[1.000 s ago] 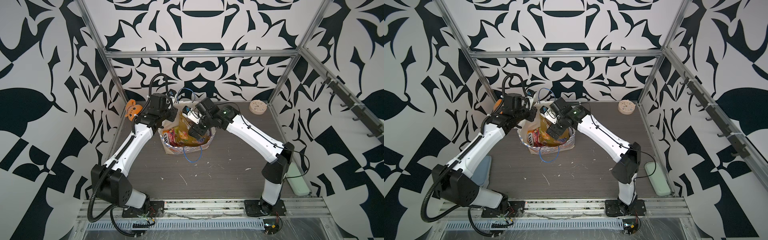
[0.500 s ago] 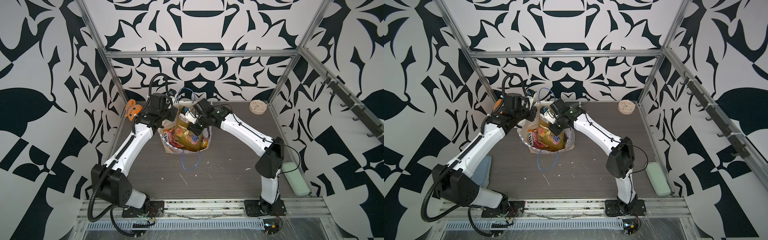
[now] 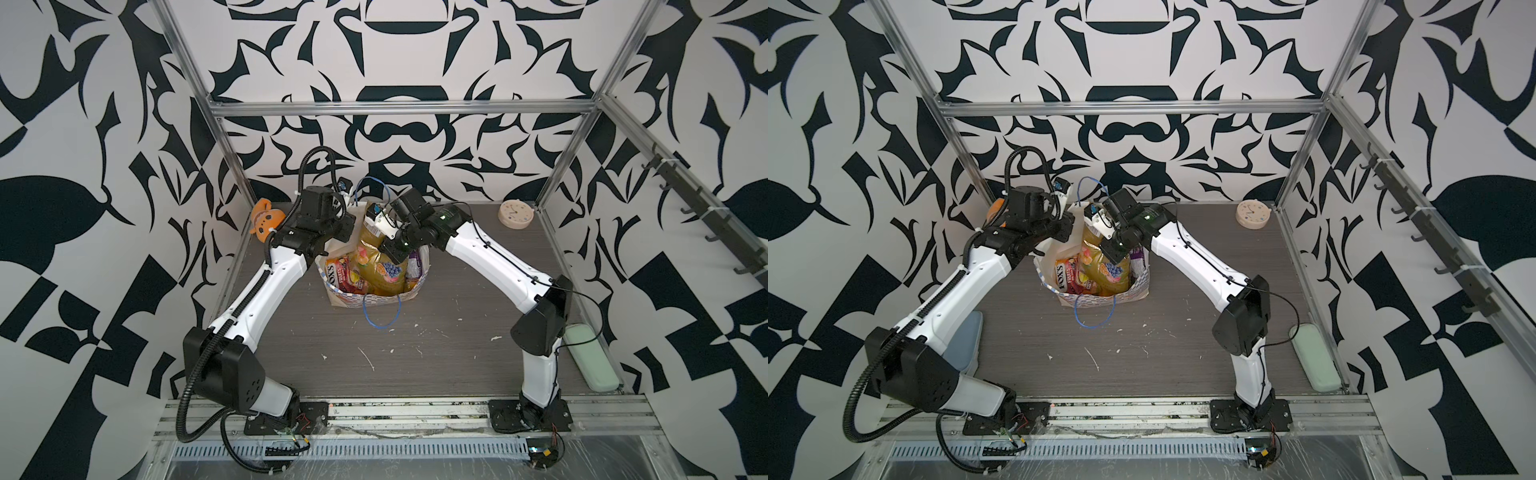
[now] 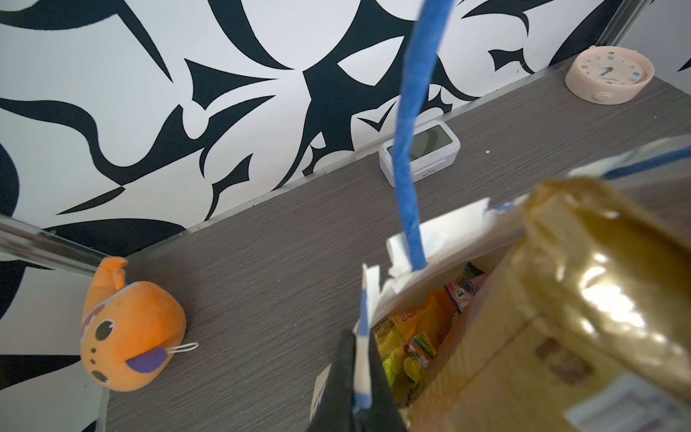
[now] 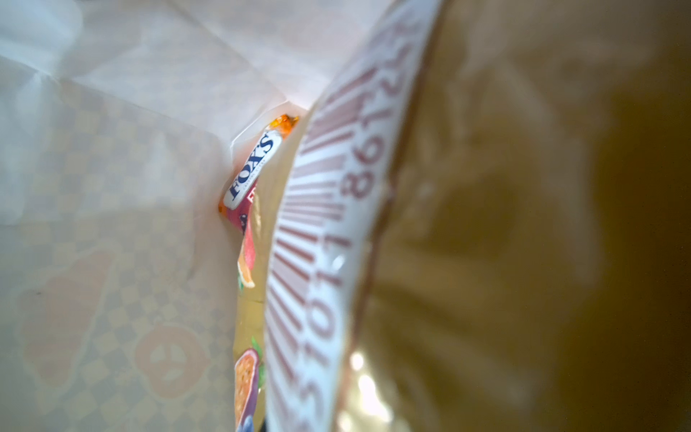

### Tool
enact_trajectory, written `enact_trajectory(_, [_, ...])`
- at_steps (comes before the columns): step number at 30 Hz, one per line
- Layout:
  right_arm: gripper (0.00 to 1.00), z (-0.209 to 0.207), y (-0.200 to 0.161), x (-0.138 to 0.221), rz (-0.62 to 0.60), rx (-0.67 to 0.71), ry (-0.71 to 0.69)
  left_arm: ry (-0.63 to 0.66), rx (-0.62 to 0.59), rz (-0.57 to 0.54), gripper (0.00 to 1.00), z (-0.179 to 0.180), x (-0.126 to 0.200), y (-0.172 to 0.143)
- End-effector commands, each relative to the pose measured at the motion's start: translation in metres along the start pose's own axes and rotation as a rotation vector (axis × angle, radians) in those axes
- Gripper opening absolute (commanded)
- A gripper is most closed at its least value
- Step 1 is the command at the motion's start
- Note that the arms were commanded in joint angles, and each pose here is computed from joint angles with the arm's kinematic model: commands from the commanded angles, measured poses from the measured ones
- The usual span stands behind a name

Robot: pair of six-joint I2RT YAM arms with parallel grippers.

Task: Take the snacks out of the paper bag
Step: Pick up the snack from the paper bag.

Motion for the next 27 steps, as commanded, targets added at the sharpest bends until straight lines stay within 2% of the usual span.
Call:
enact_trajectory(1, [0.00,0.010,0.037,0.104,-0.318,-0.019,-0.011,0.082,0.037,-0.116,0.00,0.017,0.011,0.027])
enact_trajectory(12, [0.00,0.012,0.040,0.189,-0.588,-0.008,-0.046,0.097,0.078,-0.081,0.00,0.028,-0.003,0.026])
enact_trajectory(18, [0.00,-0.014,0.038,0.237,-0.757,-0.165,-0.032,0.112,0.078,-0.069,0.00,0.033,-0.009,0.025])
enact_trajectory(22, [0.00,-0.031,0.035,0.259,-0.812,-0.232,-0.019,0.116,0.082,-0.060,0.00,0.037,-0.016,0.023])
enact_trajectory(27, [0.00,-0.053,0.026,0.285,-0.874,-0.320,-0.083,0.127,0.087,-0.066,0.00,0.042,-0.021,0.024])
Point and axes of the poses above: each gripper's point midway between its finger pads, its own x axis back along the fingers, its own z axis along the line the jaws close on, y = z × x, the point moved 9 cm from there along x, back along the fingers, and after that the axes turned 13 degrees about -x, right-handed, at the moved point
